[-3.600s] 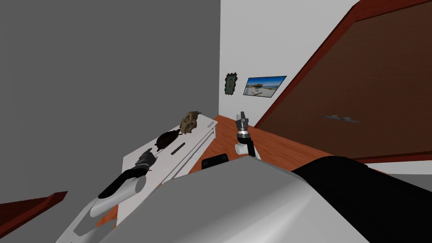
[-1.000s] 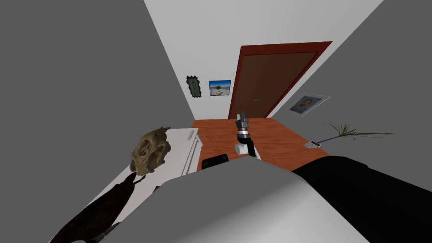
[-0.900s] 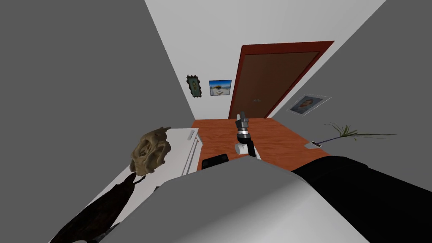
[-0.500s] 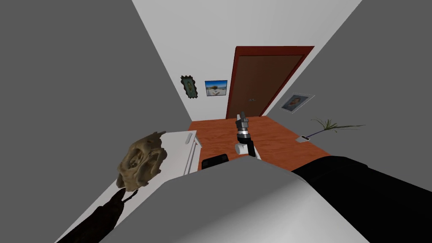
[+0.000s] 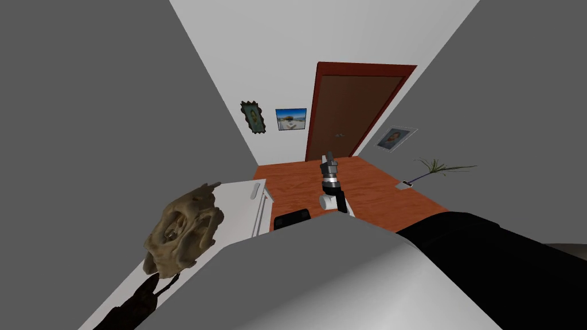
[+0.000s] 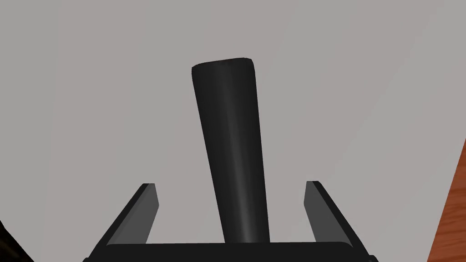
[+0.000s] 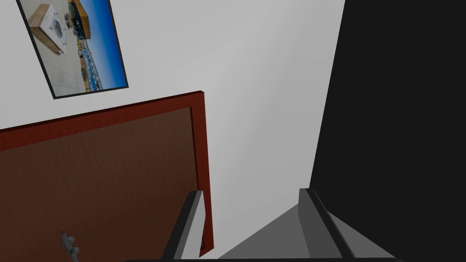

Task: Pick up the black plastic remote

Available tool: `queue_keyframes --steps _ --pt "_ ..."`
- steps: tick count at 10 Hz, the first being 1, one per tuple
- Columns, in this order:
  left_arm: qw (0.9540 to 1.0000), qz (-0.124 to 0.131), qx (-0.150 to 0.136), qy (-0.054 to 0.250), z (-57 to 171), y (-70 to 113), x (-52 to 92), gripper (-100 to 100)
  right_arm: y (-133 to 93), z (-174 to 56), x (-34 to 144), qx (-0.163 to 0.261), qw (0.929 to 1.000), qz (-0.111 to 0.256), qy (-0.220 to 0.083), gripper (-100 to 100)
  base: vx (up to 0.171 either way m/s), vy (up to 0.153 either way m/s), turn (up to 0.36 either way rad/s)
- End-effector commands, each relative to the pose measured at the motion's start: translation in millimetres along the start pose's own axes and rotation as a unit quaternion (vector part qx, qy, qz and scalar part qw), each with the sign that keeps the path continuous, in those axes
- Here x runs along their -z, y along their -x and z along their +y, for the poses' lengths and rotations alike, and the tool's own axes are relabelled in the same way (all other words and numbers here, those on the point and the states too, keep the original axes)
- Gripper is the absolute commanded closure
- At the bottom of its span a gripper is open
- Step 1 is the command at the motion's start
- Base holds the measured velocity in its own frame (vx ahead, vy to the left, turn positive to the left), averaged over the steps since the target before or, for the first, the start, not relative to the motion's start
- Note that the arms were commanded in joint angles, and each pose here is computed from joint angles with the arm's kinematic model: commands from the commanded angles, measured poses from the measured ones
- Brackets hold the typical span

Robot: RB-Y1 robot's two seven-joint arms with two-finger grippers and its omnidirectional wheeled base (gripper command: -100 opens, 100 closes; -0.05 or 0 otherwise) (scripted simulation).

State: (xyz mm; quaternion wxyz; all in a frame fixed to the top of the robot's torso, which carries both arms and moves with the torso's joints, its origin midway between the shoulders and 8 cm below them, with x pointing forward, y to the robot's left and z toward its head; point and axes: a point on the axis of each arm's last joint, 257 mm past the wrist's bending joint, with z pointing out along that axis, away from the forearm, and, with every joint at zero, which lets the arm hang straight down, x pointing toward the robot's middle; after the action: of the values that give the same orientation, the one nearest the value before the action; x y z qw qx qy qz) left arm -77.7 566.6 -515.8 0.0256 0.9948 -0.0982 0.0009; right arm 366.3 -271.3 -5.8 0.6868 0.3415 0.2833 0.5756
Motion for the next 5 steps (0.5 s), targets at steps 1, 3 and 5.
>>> queue_keyframes --steps 1,3,5 --pt "1.0000 0.003 0.007 -0.001 2 -9.6 -10.1 -100 0 0 0.0 0.000 1.0000 0.000 0.000 0 -0.060 0.018 -0.091" --pt "0.9999 0.006 0.013 -0.003 4 -19.6 -19.9 -100 0 0 -0.1 0.000 1.0000 0.000 0.000 0 -0.111 0.011 -0.095" --pt "0.9999 0.006 0.014 -0.002 5 -20.3 -21.8 -100 0 0 -0.1 0.000 1.0000 0.000 0.000 0 -0.068 0.005 -0.035"
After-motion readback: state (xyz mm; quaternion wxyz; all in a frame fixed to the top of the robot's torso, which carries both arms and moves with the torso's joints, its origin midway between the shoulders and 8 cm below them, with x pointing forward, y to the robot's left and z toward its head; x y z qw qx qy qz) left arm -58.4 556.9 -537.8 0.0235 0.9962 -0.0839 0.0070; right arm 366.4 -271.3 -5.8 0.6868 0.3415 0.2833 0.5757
